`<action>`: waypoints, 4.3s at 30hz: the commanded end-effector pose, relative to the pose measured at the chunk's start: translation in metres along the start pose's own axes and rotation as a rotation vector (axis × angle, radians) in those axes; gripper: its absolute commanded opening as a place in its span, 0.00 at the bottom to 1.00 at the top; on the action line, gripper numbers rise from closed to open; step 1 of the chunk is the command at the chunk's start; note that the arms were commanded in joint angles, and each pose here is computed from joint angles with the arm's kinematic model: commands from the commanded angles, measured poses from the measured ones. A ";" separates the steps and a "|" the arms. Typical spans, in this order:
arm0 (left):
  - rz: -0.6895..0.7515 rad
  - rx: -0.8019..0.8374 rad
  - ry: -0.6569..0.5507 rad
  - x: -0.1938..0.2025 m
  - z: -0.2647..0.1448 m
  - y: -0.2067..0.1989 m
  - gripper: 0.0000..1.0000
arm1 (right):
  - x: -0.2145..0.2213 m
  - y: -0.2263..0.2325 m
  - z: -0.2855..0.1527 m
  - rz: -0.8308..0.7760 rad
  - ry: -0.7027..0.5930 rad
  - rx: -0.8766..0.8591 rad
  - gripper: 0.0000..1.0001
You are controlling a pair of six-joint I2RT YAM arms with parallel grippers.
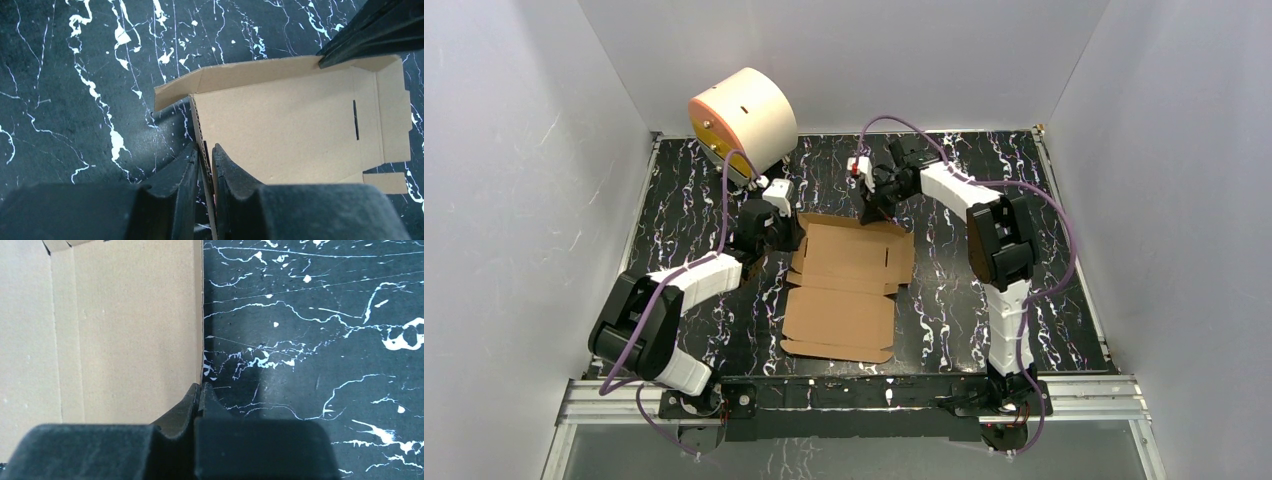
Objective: Fold the paper box
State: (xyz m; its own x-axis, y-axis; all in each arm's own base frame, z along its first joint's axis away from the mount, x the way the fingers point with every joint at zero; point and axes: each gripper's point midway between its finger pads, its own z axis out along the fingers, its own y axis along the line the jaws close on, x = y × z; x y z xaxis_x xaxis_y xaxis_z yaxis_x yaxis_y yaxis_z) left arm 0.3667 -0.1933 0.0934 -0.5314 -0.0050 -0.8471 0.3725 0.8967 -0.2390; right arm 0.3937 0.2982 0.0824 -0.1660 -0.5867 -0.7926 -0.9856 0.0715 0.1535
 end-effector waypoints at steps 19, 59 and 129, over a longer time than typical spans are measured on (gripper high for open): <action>-0.282 -0.165 -0.219 -0.042 -0.064 0.029 0.34 | -0.072 0.047 -0.026 -0.314 0.058 0.282 0.00; -0.887 0.030 -0.143 -0.052 -0.072 -0.007 0.58 | -0.091 0.112 -0.054 -0.486 -0.070 0.383 0.00; -0.351 -0.152 -0.228 -0.054 -0.075 0.084 0.45 | -0.087 0.092 -0.037 -1.108 0.244 0.570 0.00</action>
State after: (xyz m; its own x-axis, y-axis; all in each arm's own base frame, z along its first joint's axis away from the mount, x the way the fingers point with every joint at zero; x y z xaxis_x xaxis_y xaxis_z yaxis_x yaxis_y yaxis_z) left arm 0.3611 -0.0739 0.1416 -0.4333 -0.4310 -0.7915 -0.0649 0.8909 -0.4496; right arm 0.3201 0.3250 0.1713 0.6614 -0.7087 -0.2456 -0.5458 -0.2302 -0.8057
